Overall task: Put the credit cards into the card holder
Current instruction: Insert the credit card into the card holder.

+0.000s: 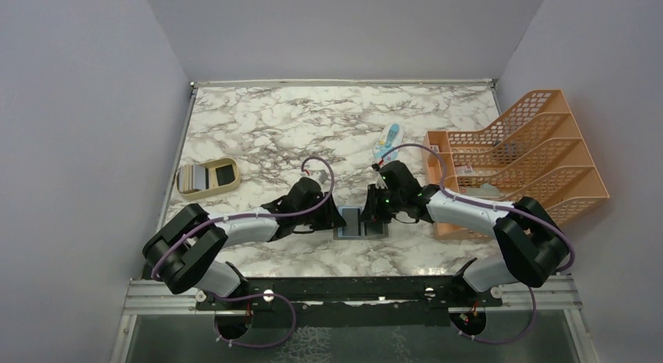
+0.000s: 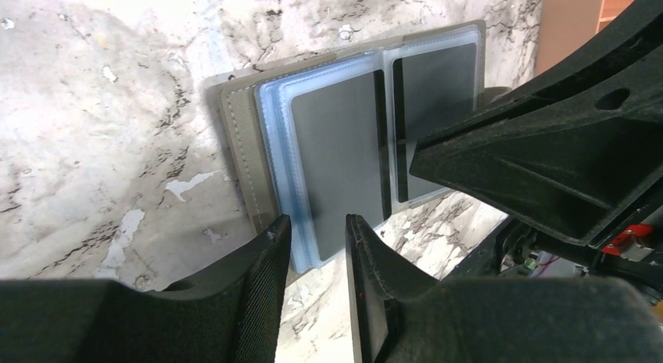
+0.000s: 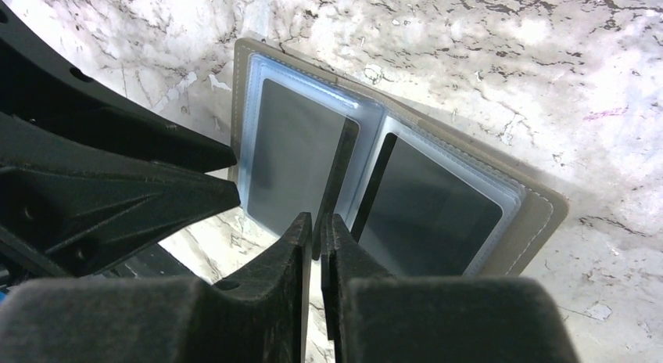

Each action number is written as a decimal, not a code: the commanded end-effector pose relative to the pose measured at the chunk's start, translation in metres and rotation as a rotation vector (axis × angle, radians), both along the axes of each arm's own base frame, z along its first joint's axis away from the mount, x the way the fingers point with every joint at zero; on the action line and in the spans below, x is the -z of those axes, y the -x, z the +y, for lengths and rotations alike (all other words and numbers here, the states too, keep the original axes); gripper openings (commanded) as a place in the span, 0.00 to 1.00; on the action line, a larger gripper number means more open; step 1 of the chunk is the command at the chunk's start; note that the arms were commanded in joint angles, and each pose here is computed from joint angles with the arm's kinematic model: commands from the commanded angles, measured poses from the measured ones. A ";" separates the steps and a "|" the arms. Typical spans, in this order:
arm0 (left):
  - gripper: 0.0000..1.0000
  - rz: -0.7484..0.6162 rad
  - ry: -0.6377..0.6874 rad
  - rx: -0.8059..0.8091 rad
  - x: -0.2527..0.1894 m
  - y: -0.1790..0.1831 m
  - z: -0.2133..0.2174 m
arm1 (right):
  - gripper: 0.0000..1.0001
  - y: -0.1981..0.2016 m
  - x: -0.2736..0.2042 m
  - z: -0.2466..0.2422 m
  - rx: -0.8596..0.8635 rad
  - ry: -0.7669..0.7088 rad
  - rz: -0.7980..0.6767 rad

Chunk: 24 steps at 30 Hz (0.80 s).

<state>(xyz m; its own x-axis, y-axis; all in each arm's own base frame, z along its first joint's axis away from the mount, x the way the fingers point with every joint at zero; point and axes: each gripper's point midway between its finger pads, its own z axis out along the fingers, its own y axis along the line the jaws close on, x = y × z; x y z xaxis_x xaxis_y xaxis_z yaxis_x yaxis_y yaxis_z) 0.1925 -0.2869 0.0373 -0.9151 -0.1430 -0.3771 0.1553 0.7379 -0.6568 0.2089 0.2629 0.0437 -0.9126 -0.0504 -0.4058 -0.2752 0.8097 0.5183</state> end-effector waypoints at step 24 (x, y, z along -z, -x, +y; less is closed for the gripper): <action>0.38 0.000 0.047 0.013 -0.004 -0.003 -0.011 | 0.04 -0.005 0.009 0.000 0.021 0.027 -0.003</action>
<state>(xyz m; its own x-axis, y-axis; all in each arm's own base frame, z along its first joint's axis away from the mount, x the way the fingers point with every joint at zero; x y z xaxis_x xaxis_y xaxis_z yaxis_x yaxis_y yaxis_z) 0.1950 -0.2962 0.0340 -0.9203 -0.1515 -0.3608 0.1509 0.7133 -0.6844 0.2093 0.2600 0.0304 -0.9204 -0.0540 -0.3871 -0.2573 0.8292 0.4962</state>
